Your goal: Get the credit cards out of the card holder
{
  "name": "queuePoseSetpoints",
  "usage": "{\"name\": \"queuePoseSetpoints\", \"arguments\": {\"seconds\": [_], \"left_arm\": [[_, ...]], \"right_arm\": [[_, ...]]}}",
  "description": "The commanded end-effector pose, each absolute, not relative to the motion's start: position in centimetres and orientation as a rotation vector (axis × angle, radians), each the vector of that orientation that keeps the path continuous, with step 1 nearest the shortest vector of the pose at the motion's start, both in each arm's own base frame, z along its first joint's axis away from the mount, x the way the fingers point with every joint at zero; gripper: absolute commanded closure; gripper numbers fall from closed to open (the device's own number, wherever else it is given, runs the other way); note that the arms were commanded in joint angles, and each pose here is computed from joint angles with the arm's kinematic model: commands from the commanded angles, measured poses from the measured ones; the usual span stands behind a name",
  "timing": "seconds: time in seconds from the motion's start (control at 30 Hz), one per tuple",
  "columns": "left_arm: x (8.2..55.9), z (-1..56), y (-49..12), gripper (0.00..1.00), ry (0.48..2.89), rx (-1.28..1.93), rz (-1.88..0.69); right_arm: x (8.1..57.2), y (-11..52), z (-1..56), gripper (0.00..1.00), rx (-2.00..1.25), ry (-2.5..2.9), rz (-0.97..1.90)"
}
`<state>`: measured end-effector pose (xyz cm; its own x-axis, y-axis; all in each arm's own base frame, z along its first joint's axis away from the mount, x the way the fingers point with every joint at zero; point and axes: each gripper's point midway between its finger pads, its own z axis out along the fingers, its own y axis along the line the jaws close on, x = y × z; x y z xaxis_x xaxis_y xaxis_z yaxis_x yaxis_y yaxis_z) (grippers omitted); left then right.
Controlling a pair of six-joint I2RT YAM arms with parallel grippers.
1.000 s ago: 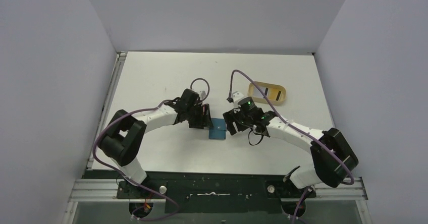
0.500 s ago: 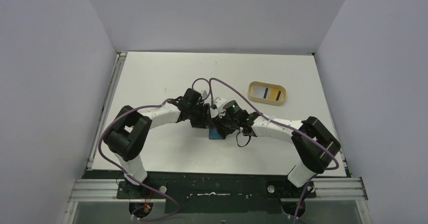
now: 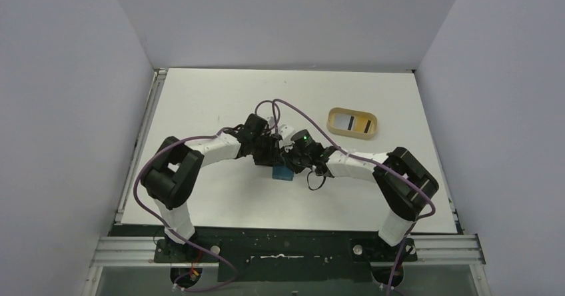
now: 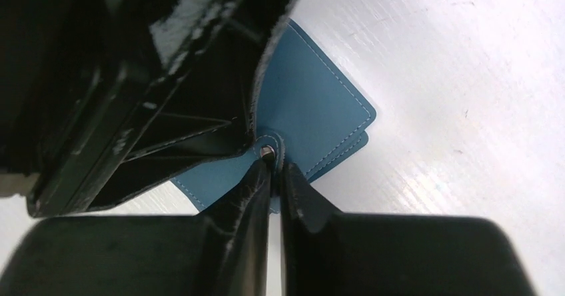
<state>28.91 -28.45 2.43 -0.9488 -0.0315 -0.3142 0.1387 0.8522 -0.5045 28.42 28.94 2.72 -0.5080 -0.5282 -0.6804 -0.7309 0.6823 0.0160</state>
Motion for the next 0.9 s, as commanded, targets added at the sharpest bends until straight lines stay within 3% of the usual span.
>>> {"name": "queuePoseSetpoints", "arguments": {"seconds": [0.0,0.1,0.17,0.23,0.27,0.3,0.87], "left_arm": [[29.6,2.4,-29.3,0.58,2.702,0.095,-0.782],[29.5,2.0,-29.1,0.60,2.708,0.082,-0.768],[29.4,1.8,-29.0,0.67,2.713,0.073,-0.763],[29.4,1.6,-28.8,0.82,2.715,0.066,-0.758],[29.3,1.5,-28.8,0.95,2.717,0.062,-0.757],[29.3,1.4,-28.8,1.00,2.718,0.059,-0.756],[29.0,0.3,-27.8,1.00,2.724,0.041,-0.669]], "right_arm": [[29.0,29.5,2.0,1.00,-0.935,2.224,0.436],[29.1,28.9,1.8,1.00,-0.898,2.235,0.447],[29.5,28.5,2.2,1.00,-0.846,2.228,0.478],[30.0,28.1,3.4,1.00,-0.773,2.203,0.542],[30.2,27.9,4.0,1.00,-0.729,2.196,0.580],[30.4,27.7,4.7,1.00,-0.696,2.182,0.610],[34.3,22.2,12.6,1.00,-0.045,1.819,1.222]]}}
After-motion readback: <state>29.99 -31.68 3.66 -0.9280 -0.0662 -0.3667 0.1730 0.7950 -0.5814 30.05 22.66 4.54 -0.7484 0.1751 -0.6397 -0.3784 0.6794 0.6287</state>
